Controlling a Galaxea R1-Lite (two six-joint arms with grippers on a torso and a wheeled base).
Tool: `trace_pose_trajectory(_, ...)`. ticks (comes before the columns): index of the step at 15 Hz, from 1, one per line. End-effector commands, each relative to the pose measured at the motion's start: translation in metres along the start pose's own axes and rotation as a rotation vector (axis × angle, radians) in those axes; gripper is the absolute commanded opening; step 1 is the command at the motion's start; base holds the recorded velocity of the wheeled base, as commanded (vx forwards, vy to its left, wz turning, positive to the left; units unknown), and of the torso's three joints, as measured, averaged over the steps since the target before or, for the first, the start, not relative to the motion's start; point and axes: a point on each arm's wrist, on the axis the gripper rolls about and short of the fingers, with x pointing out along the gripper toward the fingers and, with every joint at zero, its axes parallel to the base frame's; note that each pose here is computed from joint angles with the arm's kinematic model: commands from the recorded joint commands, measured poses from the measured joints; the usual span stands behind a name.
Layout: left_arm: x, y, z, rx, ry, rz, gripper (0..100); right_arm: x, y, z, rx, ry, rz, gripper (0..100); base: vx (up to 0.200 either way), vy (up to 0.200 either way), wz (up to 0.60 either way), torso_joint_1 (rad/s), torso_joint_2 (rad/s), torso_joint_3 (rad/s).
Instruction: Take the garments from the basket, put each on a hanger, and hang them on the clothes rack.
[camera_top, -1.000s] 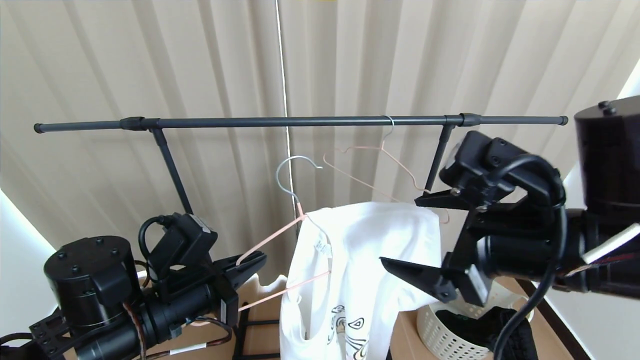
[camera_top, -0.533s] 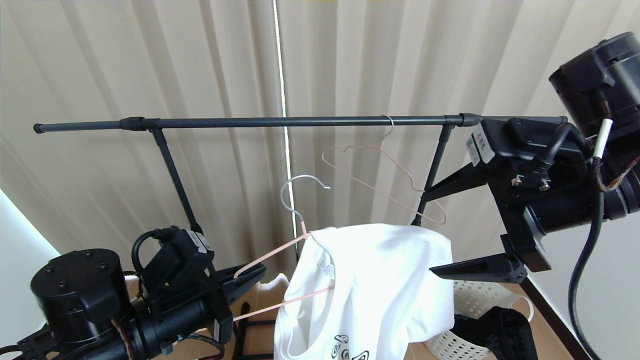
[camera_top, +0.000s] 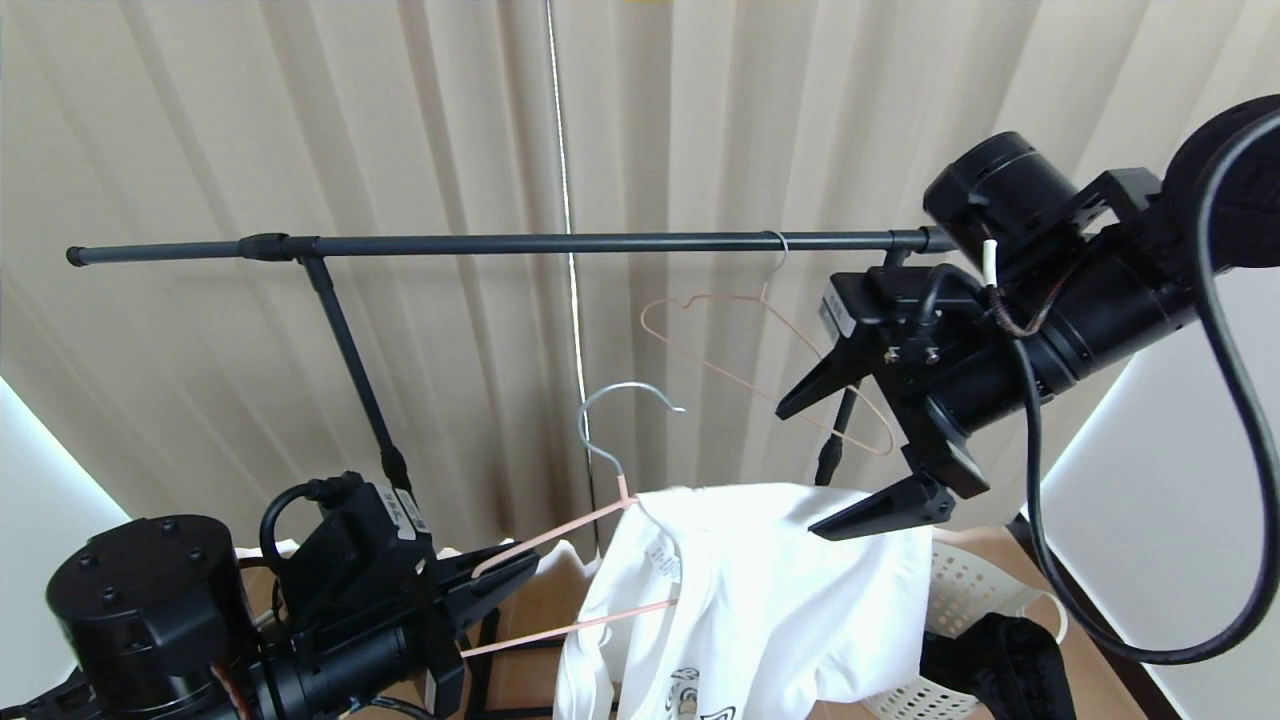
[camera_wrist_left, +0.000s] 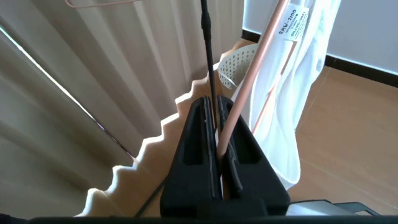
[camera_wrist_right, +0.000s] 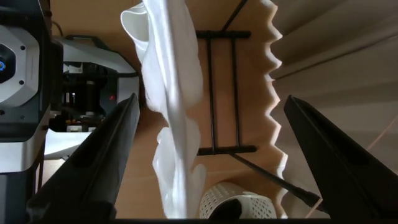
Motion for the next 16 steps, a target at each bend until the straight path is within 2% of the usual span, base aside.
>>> trace_pose_trajectory(1,0.0,-0.001,0.001,0.001,-0.005,0.0,0,0.018,-0.006,-0.004,0.017,0.012,0.047,100,0.0,0.0,0.0,0.0,0.0,0.0)
trace_pose_trajectory(3,0.0,-0.001,0.001,0.001,-0.005,0.0,0,0.025,-0.003,0.001,0.009,0.006,0.071,100,0.0,0.0,0.0,0.0,0.0,0.0)
trace_pose_trajectory(16,0.0,0.0,0.002,-0.002,-0.01,0.003,0,0.037,-0.007,0.0,0.023,0.017,0.092,100,0.0,0.0,0.0,0.0,0.0,0.0)
